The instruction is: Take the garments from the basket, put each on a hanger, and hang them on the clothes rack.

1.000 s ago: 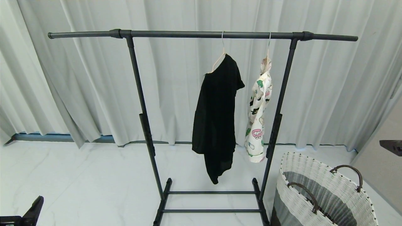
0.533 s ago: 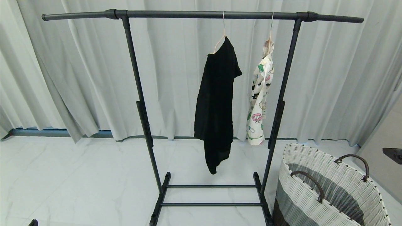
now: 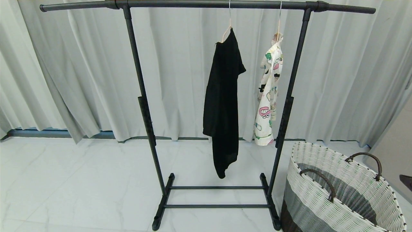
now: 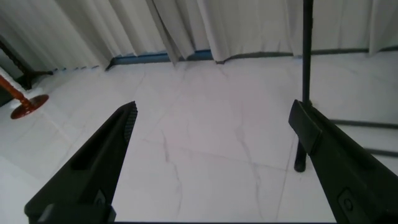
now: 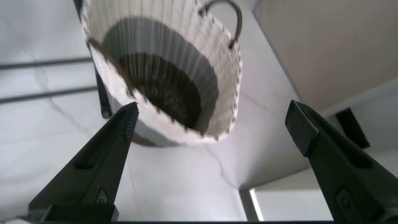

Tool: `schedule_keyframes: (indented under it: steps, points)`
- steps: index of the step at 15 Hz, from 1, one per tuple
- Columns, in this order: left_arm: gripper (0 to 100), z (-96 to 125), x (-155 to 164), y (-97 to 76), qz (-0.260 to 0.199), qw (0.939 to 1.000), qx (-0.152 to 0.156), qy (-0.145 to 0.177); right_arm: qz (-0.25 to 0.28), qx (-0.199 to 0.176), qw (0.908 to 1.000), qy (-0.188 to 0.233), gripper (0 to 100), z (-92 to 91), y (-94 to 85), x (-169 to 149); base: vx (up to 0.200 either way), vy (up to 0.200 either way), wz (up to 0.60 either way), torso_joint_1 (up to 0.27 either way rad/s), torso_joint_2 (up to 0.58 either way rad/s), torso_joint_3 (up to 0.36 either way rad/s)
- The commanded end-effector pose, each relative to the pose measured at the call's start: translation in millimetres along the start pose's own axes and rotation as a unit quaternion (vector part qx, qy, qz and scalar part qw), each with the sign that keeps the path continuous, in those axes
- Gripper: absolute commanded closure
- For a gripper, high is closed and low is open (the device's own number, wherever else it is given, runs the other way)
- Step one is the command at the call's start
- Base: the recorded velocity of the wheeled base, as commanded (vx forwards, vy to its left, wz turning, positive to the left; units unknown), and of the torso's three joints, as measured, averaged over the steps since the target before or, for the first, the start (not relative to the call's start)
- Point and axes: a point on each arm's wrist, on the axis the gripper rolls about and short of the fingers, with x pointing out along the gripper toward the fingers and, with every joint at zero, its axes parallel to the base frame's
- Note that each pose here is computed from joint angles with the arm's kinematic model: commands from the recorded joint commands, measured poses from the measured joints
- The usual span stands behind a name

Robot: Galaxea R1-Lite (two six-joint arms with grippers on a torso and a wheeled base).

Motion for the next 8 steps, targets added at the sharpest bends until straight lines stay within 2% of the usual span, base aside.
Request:
schedule_keyframes:
  steps: [1, 3, 6, 7, 8]
  points:
    - [0, -3, -7, 0.9, 0.016, 0.9989, -0.013, -0.041, -0.007, 0.009, 0.9999, -0.01, 0, -33.0, -6.6, -14, 0.0, 0.0, 0.0, 0.0, 0.0, 0.0]
    - [0, -3, -7, 0.9, 0.015, 0.9989, -0.019, -0.041, -0.007, 0.016, 0.9994, -0.029, 0, -52.9, -8.9, -22, 0.0, 0.0, 0.0, 0.0, 0.0, 0.0]
    - [0, -3, -7, 0.8, 0.012, 0.9989, -0.018, -0.041, -0.008, 0.033, 0.9968, -0.073, 0, -99.5, -11.7, -32, 0.0, 0.0, 0.0, 0.0, 0.0, 0.0]
    - [0, -3, -7, 0.8, 0.005, 0.9989, -0.018, -0.042, -0.009, 0.035, 0.9962, -0.08, 0, -106.9, -12.3, -35, 0.0, 0.0, 0.0, 0.0, 0.0, 0.0]
    - [0, -2, -5, 1.0, -0.041, 0.9975, -0.021, -0.053, -0.01, 0.037, 0.9947, -0.095, 0, -125.1, -13.3, -39, 0.0, 0.0, 0.0, 0.0, 0.0, 0.0]
